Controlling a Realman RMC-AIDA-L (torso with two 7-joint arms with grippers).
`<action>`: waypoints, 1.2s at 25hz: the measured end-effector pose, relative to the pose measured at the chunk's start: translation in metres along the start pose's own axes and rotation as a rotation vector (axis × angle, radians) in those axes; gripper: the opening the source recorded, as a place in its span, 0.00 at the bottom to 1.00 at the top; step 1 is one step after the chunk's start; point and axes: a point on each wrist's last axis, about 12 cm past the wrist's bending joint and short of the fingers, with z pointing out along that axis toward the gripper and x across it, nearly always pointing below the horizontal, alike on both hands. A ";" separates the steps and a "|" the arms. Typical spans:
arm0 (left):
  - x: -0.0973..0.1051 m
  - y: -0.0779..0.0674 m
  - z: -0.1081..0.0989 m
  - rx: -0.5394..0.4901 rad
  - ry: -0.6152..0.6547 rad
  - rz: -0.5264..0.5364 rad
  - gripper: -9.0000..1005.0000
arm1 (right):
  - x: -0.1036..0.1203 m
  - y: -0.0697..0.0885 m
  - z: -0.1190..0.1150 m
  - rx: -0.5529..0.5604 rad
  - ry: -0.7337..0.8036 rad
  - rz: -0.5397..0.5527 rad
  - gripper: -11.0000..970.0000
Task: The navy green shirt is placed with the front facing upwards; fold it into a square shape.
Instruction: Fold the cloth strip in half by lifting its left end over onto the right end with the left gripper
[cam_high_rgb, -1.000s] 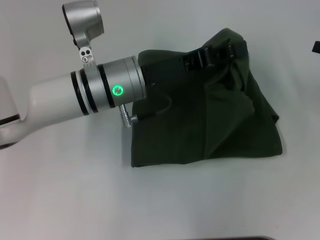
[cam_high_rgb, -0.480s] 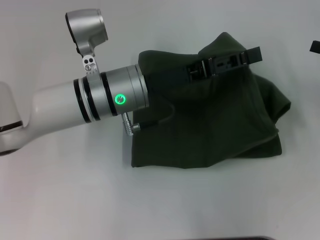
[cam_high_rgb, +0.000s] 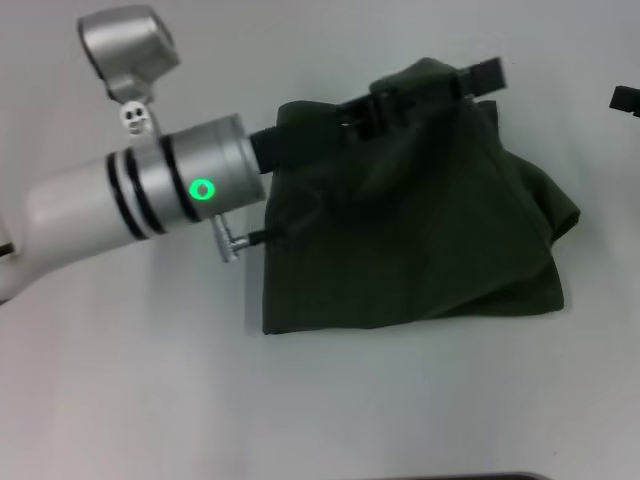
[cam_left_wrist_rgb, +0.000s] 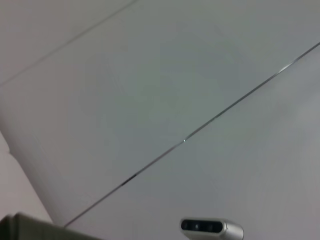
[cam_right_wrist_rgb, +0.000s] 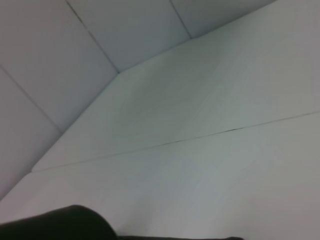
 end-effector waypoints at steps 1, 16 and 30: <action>-0.002 0.001 -0.005 -0.006 -0.006 0.012 0.82 | 0.000 0.001 0.000 -0.008 -0.001 -0.013 0.04; 0.001 0.006 -0.011 -0.048 0.007 0.023 0.95 | -0.009 0.004 0.006 -0.028 -0.020 -0.034 0.26; 0.009 0.017 0.008 -0.147 0.110 0.141 0.94 | -0.018 0.005 0.009 -0.035 -0.068 -0.049 0.26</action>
